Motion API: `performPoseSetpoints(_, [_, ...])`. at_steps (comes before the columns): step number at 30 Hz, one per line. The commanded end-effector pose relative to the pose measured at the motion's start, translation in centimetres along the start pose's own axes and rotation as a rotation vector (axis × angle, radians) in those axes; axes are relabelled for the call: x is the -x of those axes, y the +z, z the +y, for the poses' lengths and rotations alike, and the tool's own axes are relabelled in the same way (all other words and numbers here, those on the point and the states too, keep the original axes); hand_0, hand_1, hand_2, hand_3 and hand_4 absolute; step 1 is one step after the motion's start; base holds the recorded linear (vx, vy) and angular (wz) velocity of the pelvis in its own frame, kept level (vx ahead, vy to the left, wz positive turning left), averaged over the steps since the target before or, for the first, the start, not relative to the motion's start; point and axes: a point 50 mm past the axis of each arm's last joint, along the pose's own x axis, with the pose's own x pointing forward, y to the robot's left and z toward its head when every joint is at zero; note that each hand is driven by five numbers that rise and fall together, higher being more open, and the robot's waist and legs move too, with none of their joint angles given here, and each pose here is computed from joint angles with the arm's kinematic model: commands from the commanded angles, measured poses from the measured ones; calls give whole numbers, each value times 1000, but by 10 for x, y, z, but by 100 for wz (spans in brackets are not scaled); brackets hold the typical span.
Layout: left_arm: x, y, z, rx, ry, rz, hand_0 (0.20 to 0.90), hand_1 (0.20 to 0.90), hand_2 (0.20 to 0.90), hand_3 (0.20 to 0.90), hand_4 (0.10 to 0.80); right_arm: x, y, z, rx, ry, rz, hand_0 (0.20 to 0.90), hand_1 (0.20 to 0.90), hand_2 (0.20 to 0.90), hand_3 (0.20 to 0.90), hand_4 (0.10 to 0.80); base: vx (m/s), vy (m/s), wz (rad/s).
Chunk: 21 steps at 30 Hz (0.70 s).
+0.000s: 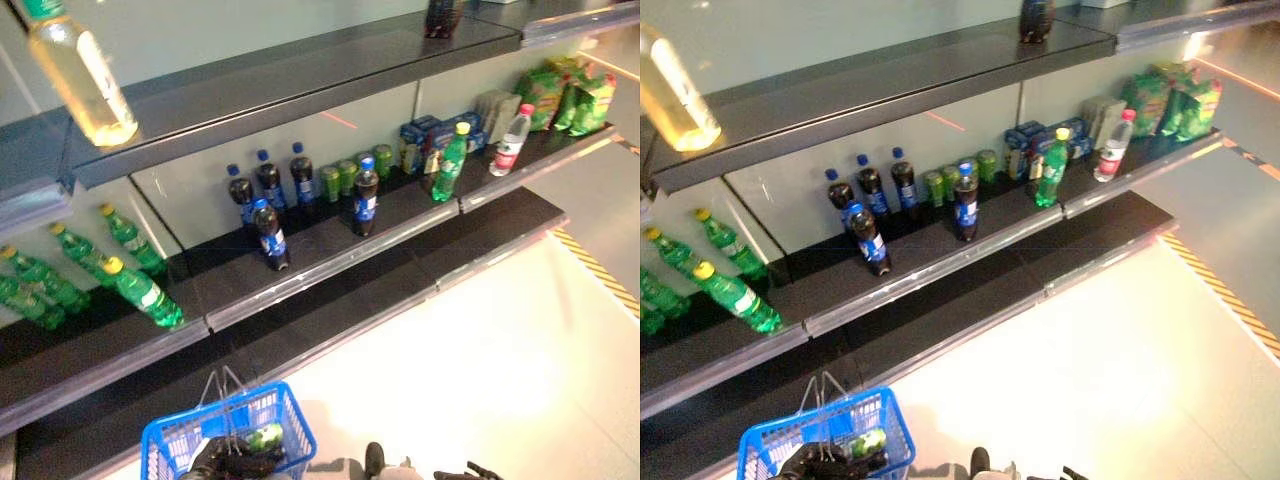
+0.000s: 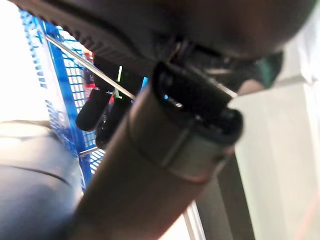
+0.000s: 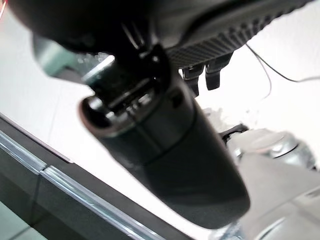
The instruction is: Pick up the drink and place into the basket.
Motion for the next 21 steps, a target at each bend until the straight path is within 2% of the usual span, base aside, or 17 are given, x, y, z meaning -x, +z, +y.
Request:
performPoseSetpoints(1, [2,24,17,-14,37,-178,300,300,300,200,100,-2,15,0,25,-26,-11,900,900,900,900,800,260,31,-129])
performPoseSetpoints(7, [0,31,14,-4,12,-202,300,300,300,200,100,-2,11,-3,42,-60,-18,900,900,900,900,800,204,76,-117])
performPoseSetpoints(11, [-1,35,19,-1,24,-212,300,300,300,200,100,-1,5,-1,68,-46,-18,900,900,900,900,800,226,47,-25])
performPoseSetpoints(17, [-2,40,30,4,62,-216,300,300,300,200,100,-3,10,8,85,-14,-37,900,900,900,900,800,76,-27,-41])
performPoseSetpoints(21, [-6,48,23,-49,27,-212,300,300,300,200,100,-2,9,2,20,-57,-45,900,900,900,900,800,163,-97,-1])
